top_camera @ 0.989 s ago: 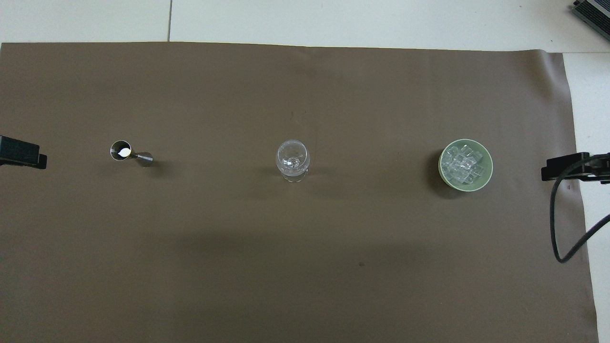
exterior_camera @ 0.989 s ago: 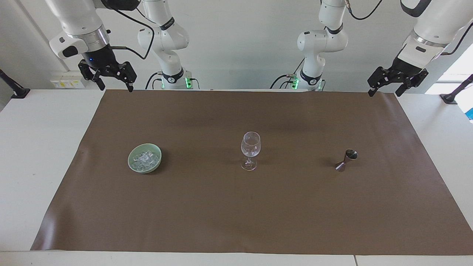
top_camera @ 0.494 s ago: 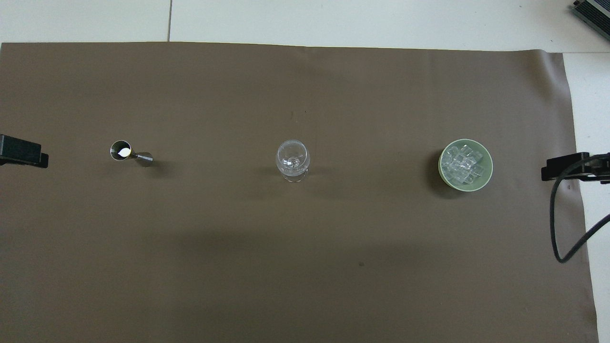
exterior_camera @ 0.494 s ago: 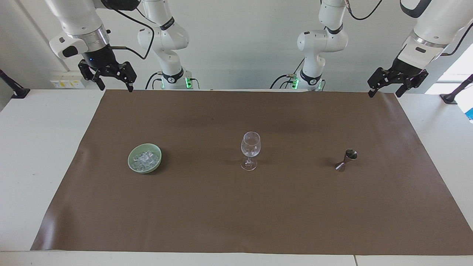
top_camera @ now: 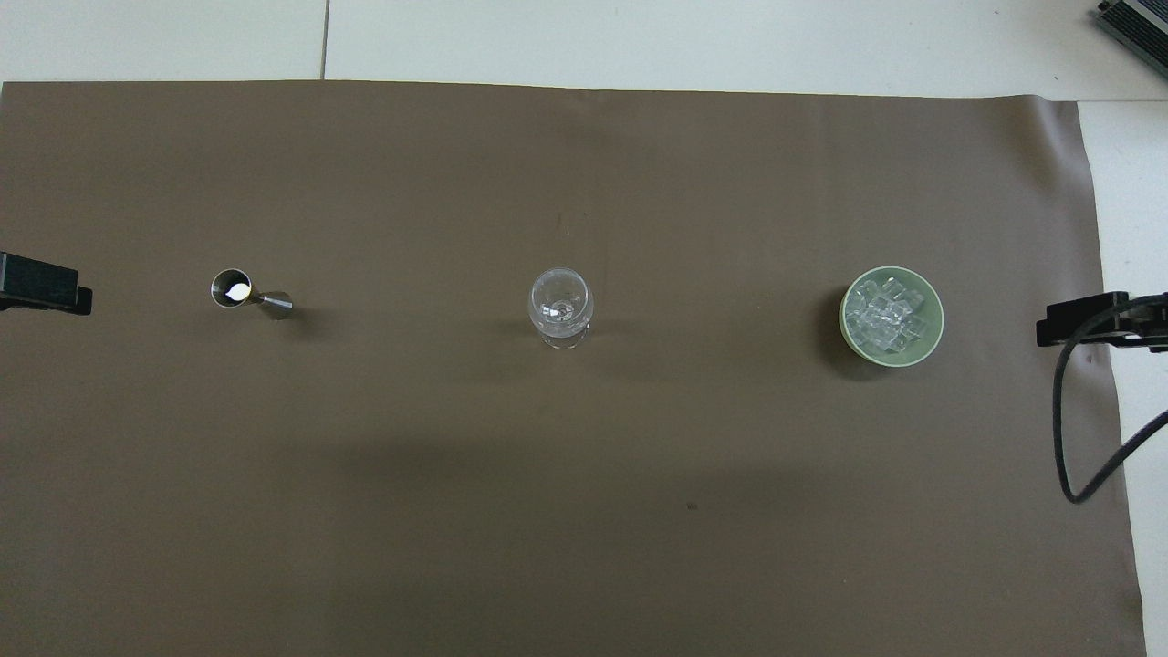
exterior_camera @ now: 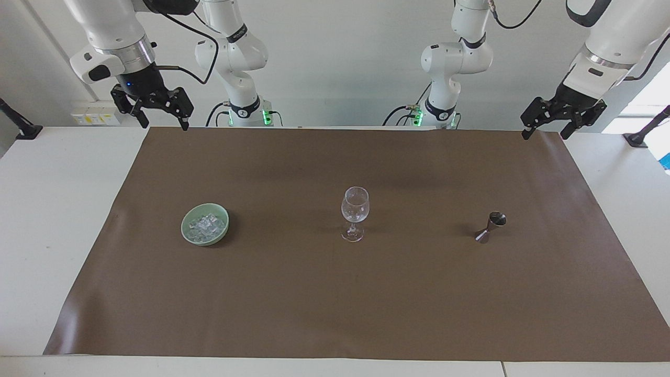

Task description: Pour wine and add ice with both arms

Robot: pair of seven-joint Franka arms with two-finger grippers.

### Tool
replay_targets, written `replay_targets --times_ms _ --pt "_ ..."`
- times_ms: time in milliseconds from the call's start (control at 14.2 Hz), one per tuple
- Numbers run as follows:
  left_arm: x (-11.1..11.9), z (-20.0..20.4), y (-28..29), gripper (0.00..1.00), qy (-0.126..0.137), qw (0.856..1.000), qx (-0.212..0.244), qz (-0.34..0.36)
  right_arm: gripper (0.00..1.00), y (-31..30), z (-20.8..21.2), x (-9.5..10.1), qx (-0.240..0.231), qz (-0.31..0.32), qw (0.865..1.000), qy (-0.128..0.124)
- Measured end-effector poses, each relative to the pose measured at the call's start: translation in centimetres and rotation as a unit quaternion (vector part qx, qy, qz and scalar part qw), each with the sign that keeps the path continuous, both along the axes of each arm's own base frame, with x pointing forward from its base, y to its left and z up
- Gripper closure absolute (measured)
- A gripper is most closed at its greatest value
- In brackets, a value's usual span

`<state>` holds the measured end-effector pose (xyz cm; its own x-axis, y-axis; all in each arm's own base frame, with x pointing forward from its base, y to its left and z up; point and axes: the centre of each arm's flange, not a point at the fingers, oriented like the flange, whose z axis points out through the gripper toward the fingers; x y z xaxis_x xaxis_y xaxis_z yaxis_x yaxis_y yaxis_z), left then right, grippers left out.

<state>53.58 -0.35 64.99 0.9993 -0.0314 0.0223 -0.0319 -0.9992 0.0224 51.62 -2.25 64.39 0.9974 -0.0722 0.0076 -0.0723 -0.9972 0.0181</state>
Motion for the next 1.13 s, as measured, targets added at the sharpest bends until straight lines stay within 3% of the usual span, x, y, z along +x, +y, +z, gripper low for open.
replay_targets --times_ms 353,636,918,1130 --pt "0.0 0.1 1.0 0.00 0.000 0.999 -0.019 0.034 0.00 0.0 0.0 0.0 0.000 0.000 1.000 0.000" --pt "0.3 0.0 3.0 0.00 0.005 0.994 -0.043 0.103 0.00 0.0 0.0 0.0 0.000 0.000 1.000 0.000" --pt "1.7 -1.6 7.3 0.00 0.029 0.975 -0.083 0.203 0.00 0.0 0.0 0.0 0.000 0.000 1.000 0.000" --pt "4.5 -2.7 8.6 0.00 0.061 0.947 -0.127 0.290 0.00 0.0 0.0 0.0 0.000 0.000 1.000 0.000"
